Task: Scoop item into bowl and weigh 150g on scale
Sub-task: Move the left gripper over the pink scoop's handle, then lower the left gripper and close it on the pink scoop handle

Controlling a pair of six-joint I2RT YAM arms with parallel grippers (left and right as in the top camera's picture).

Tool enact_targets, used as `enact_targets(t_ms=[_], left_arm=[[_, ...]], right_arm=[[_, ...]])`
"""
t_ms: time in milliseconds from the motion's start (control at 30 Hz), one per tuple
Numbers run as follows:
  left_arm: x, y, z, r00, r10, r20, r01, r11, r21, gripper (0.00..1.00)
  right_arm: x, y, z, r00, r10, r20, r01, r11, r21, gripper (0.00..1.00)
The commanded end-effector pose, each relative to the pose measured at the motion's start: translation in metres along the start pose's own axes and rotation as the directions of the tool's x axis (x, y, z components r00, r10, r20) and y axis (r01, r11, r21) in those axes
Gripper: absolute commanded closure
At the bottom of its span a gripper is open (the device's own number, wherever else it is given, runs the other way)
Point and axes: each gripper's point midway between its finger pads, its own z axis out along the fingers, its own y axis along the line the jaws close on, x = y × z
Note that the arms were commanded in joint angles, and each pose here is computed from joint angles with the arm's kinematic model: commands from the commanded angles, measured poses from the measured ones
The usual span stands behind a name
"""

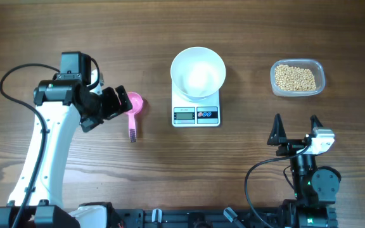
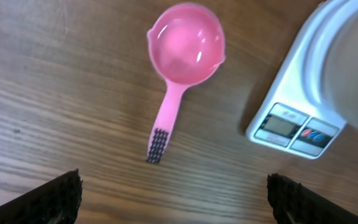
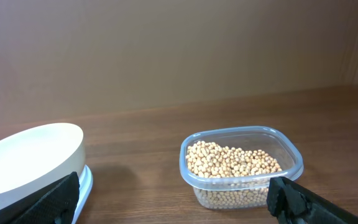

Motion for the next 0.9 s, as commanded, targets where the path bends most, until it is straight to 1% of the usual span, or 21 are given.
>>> enact_targets(t_ms=[0,33,167,300,433,633,867], left_arm=[[0.011,0.009,0.014,0.998,-0.046,-0.042,0.044,0.998,-0.034,0.0],[0.013,0.011,0.016,0.997,-0.066,-0.047,0.064,0.997,-0.038,0.0],[0.014,0.013,0.026,0.997,-0.066,-0.041,0.064,0.997,-0.035,0.0],[0.026,0.022,0.045,0.995,-0.073,-0.068,0.07,0.996,-0.047,0.0],[0.034,0.01,0.053,0.992,-0.072,-0.108,0.076,0.996,0.039,0.0],[0.025,0.007,0.055,0.995,-0.063,-0.077,0.068,0.996,0.056,0.0],[0.023,0.008,0.058,0.996,-0.06,-0.073,0.064,0.997,0.048,0.01]], right_arm=[[0.001,0.001,0.0,1.0,0.01,-0.001,-0.01,1.0,-0.008,0.0],[0.001,0.001,0.0,1.0,0.01,-0.001,-0.01,1.0,-0.008,0.0],[0.001,0.001,0.0,1.0,0.01,-0.001,-0.01,1.0,-0.008,0.0],[0.001,0.001,0.0,1.0,0.01,-0.001,-0.01,1.0,-0.008,0.0],[0.001,0.001,0.0,1.0,0.01,-0.001,-0.01,1.0,-0.008,0.0],[0.001,0.001,0.0,1.0,0.009,-0.001,-0.009,1.0,-0.008,0.0],[0.001,0.001,0.0,1.0,0.01,-0.001,-0.01,1.0,-0.008,0.0]])
